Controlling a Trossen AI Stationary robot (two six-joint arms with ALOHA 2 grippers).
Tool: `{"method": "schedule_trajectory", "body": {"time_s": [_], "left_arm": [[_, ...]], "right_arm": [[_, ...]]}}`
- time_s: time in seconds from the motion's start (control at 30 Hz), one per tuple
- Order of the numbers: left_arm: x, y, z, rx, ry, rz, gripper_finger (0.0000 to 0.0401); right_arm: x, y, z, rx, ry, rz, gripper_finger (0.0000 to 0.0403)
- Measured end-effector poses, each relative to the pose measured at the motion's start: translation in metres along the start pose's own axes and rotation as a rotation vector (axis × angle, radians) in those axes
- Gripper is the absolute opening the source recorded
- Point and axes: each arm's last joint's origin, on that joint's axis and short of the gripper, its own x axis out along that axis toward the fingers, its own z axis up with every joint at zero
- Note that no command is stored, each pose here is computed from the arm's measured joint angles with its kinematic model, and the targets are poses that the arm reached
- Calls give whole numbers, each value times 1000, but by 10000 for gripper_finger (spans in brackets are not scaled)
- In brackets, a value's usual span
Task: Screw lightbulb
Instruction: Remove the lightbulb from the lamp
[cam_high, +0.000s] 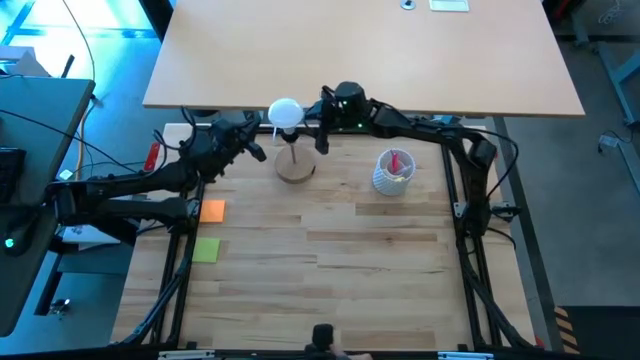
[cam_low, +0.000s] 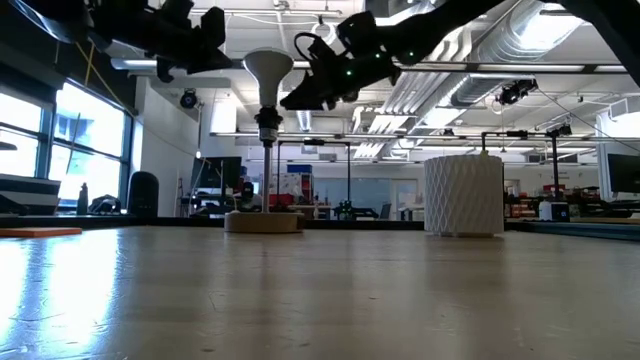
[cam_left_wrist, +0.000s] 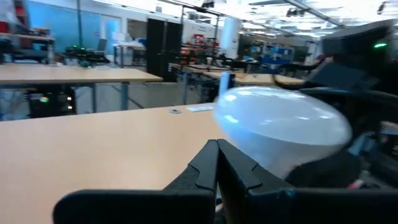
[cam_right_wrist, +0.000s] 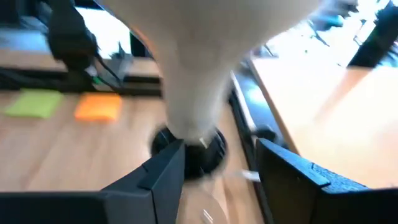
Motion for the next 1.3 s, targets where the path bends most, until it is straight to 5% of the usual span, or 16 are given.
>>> {"method": "schedule_trajectory", "body": {"time_s": [0.27,0.57,0.97,1.3], "left_arm": [[9,16,3,13,-30,14,0],[18,16,7,-12,-108,-109,0],[23,13,0,-2,-81,-162,0],[23,11,1,-30,-82,-190,0]], "right_arm": [[-38,1,20,15,150,-219,193],[-72,12,45,21,129,-164,192],[-62,23,65,36,-73,-152,192],[-37,6,47,101,-104,-192,192]]}}
